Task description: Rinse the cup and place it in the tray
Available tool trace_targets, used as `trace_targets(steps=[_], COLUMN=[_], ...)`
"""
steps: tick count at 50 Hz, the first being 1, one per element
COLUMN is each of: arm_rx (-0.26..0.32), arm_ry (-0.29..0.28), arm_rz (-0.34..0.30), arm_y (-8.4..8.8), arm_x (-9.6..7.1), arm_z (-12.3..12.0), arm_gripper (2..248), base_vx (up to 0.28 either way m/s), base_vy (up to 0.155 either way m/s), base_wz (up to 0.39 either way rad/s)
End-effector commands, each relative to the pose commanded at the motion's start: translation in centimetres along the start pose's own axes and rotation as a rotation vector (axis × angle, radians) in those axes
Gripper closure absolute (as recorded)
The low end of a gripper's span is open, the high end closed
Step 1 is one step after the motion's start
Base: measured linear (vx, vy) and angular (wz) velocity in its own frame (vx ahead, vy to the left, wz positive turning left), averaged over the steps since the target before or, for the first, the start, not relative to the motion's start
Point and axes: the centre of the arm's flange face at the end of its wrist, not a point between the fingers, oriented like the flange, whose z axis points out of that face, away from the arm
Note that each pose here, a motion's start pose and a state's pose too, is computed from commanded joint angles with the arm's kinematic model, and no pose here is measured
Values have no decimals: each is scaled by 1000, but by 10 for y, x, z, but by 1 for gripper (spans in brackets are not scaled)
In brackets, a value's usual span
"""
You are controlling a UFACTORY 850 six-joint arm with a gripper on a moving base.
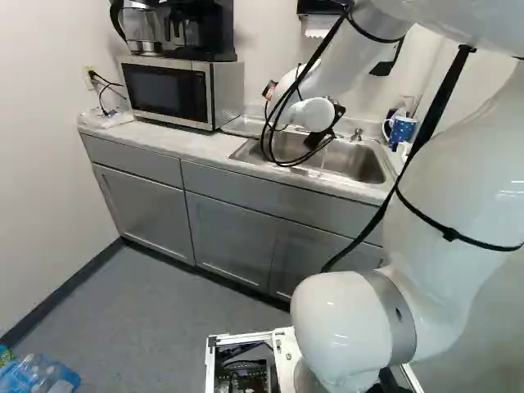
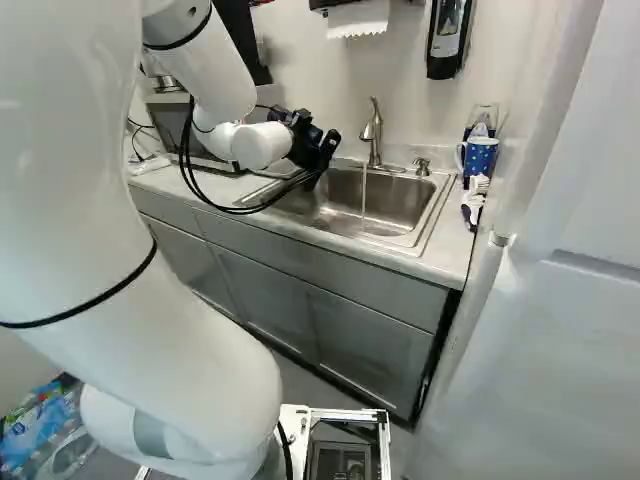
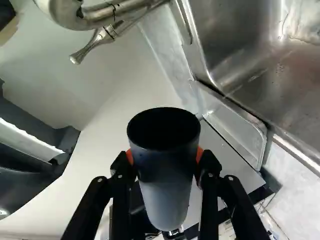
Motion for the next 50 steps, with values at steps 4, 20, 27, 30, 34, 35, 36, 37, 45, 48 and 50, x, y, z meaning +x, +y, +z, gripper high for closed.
trace_targets(steps=[4,20,27,30,34,35,36,37,45,48,50], arm_rx=[0,0,0,0,0,0,0,0,0,0,0], arm_ry=[0,0,0,0,0,0,0,0,0,0,0], arm_rz=[0,0,0,-13,-41,-50,-59,-68,-149,-180,-201], arm_y=[0,0,0,0,0,0,0,0,0,0,0], arm_x=[0,0,0,0,0,0,0,0,0,0,0], arm_z=[0,0,0,0,0,0,0,0,0,0,0], arm_gripper=[125,125,125,125,125,125,125,125,125,125,125], base_vx=[0,0,0,0,0,0,0,0,0,0,0], base_vy=[0,0,0,0,0,0,0,0,0,0,0], base_wz=[0,0,0,0,0,0,0,0,0,0,0])
